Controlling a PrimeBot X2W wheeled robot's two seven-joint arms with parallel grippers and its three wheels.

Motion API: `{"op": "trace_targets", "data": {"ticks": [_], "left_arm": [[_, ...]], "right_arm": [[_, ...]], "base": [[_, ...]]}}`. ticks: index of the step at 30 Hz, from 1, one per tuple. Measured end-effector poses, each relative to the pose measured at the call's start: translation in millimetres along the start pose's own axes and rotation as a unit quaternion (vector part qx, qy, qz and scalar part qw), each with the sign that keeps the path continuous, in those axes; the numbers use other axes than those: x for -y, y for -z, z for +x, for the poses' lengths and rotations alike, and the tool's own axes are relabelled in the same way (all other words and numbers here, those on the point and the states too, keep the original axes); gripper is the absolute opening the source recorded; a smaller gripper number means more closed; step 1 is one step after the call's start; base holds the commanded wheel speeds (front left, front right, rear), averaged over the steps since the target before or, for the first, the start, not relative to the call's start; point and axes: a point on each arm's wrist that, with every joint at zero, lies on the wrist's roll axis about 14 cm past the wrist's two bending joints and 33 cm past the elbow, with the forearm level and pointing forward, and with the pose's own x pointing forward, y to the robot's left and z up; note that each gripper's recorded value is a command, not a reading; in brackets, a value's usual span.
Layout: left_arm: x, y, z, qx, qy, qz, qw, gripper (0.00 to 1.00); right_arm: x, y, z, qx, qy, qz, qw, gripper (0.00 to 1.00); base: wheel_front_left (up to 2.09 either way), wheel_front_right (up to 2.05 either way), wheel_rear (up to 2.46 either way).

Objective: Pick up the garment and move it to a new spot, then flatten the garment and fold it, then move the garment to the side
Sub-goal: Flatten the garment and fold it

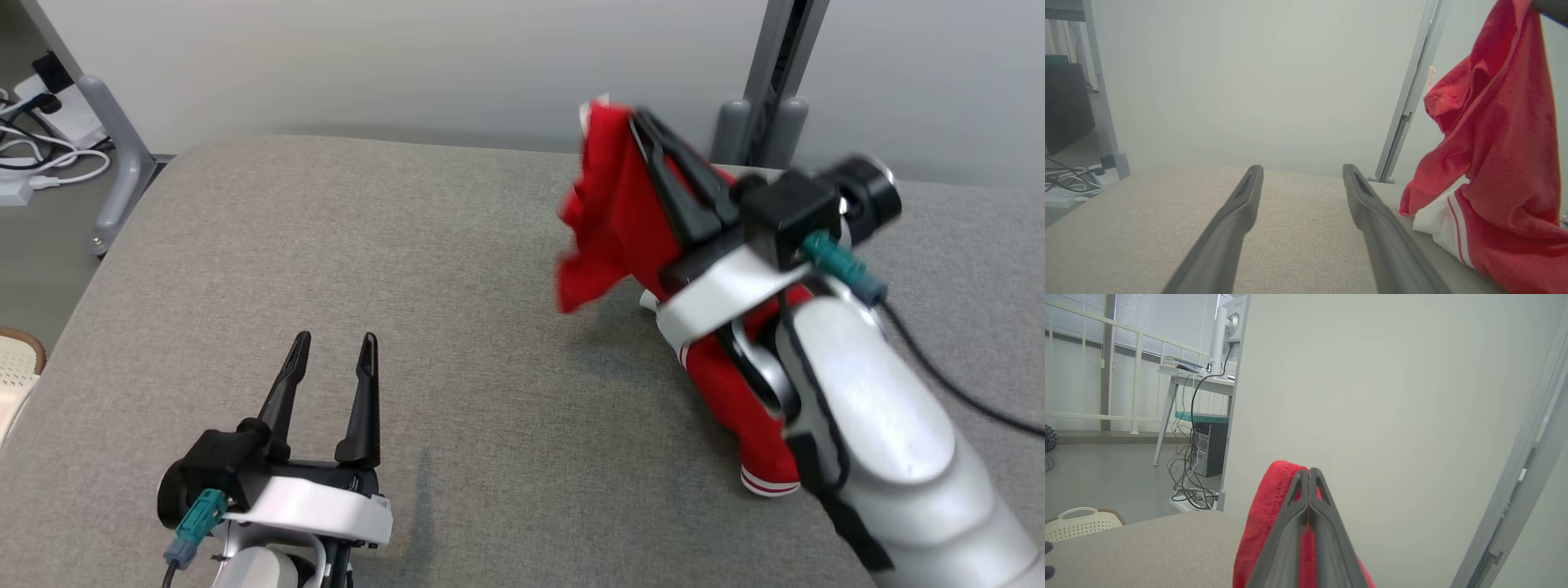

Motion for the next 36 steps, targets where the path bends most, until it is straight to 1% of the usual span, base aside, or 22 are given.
{"op": "trace_targets", "data": {"ticks": [1, 2, 4, 8, 11, 14, 15, 17, 18, 20, 23, 24, 25, 26, 27, 28, 29, 30, 31, 32, 33, 36], "left_arm": [[0, 0, 0, 0.000, 0.000, 0.000, 1.000, 1.00], [-3, -3, -2, 0.004, -0.004, 0.000, 1.000, 1.00], [-5, -3, -6, 0.004, -0.008, 0.000, 1.000, 1.00], [-10, -2, -14, 0.002, -0.017, -0.002, 1.000, 1.00], [-10, -2, -14, 0.002, -0.018, -0.005, 1.000, 1.00], [-8, -3, -12, 0.004, -0.017, -0.006, 1.000, 1.00], [-7, -2, -11, 0.003, -0.016, -0.006, 1.000, 1.00], [-5, 1, -9, -0.002, -0.013, -0.006, 1.000, 1.00], [-4, 4, -7, -0.005, -0.011, -0.006, 1.000, 1.00], [0, 9, -3, -0.012, -0.004, -0.007, 1.000, 1.00], [5, 14, 6, -0.019, 0.005, -0.006, 1.000, 1.00], [5, 14, 6, -0.019, 0.005, -0.006, 1.000, 1.00], [9, 19, 12, -0.025, 0.013, -0.003, 1.000, 1.00], [11, 22, 15, -0.028, 0.017, -0.001, 0.999, 1.00], [11, 22, 15, -0.028, 0.017, -0.001, 0.999, 1.00], [14, 28, 20, -0.035, 0.024, 0.002, 0.999, 1.00], [14, 28, 20, -0.035, 0.024, 0.002, 0.999, 1.00], [17, 30, 23, -0.038, 0.030, 0.002, 0.999, 1.00], [19, 32, 27, -0.038, 0.034, 0.003, 0.999, 1.00], [23, 33, 29, -0.040, 0.039, 0.003, 0.998, 1.00], [26, 36, 32, -0.042, 0.045, 0.002, 0.998, 1.00], [33, 39, 38, -0.044, 0.056, 0.002, 0.997, 1.00]], "right_arm": [[0, 0, 0, 0.000, 0.000, 0.000, 1.000, 0.00], [1, -28, 13, 0.040, -0.003, 0.018, 0.999, 0.00], [11, -56, 20, 0.082, 0.009, 0.063, 0.995, 0.00], [35, -113, 26, 0.167, 0.031, 0.078, 0.982, 0.00], [67, -116, 19, 0.177, 0.077, 0.090, 0.977, 0.00], [96, -78, 1, 0.131, 0.130, 0.097, 0.978, 0.00], [107, -57, -10, 0.103, 0.151, 0.098, 0.978, 0.00], [130, -5, -41, 0.035, 0.201, 0.113, 0.972, 0.00], [141, 23, -61, -0.004, 0.227, 0.122, 0.966, 0.00], [153, 77, -104, -0.079, 0.274, 0.147, 0.947, 0.00], [162, 134, -166, -0.164, 0.328, 0.163, 0.916, 0.00], [162, 134, -166, -0.164, 0.328, 0.163, 0.916, 0.00], [169, 156, -201, -0.193, 0.365, 0.172, 0.894, 0.00], [171, 163, -215, -0.199, 0.382, 0.177, 0.885, 0.00], [171, 163, -215, -0.199, 0.382, 0.177, 0.885, 0.00], [174, 175, -237, -0.215, 0.408, 0.183, 0.868, 0.00], [174, 175, -237, -0.215, 0.408, 0.183, 0.868, 0.00], [174, 182, -248, -0.227, 0.417, 0.185, 0.860, 0.00], [174, 187, -258, -0.241, 0.423, 0.180, 0.855, 0.30], [175, 190, -265, -0.248, 0.428, 0.175, 0.851, 0.89], [176, 191, -270, -0.250, 0.434, 0.172, 0.848, 1.00], [177, 190, -275, -0.236, 0.452, 0.177, 0.842, 1.00]], "base": [[0.00, 0.00, 0.00], [0.00, 0.00, 0.00], [0.00, 0.00, 0.00], [0.00, 0.00, 0.00], [0.00, 0.00, 0.00], [0.00, 0.00, 0.00], [0.00, 0.00, 0.00], [0.00, 0.00, 0.00], [0.00, 0.00, 0.00], [0.00, 0.00, 0.00], [0.00, 0.00, 0.00], [0.00, 0.00, 0.00], [0.00, 0.00, 0.00], [0.00, 0.00, 0.00], [0.00, 0.00, 0.00], [0.00, 0.00, 0.00], [0.00, 0.00, 0.00], [0.00, 0.00, 0.00], [0.00, 0.00, 0.00], [0.00, 0.00, 0.00], [0.00, 0.00, 0.00], [0.00, 0.00, 0.00]]}}
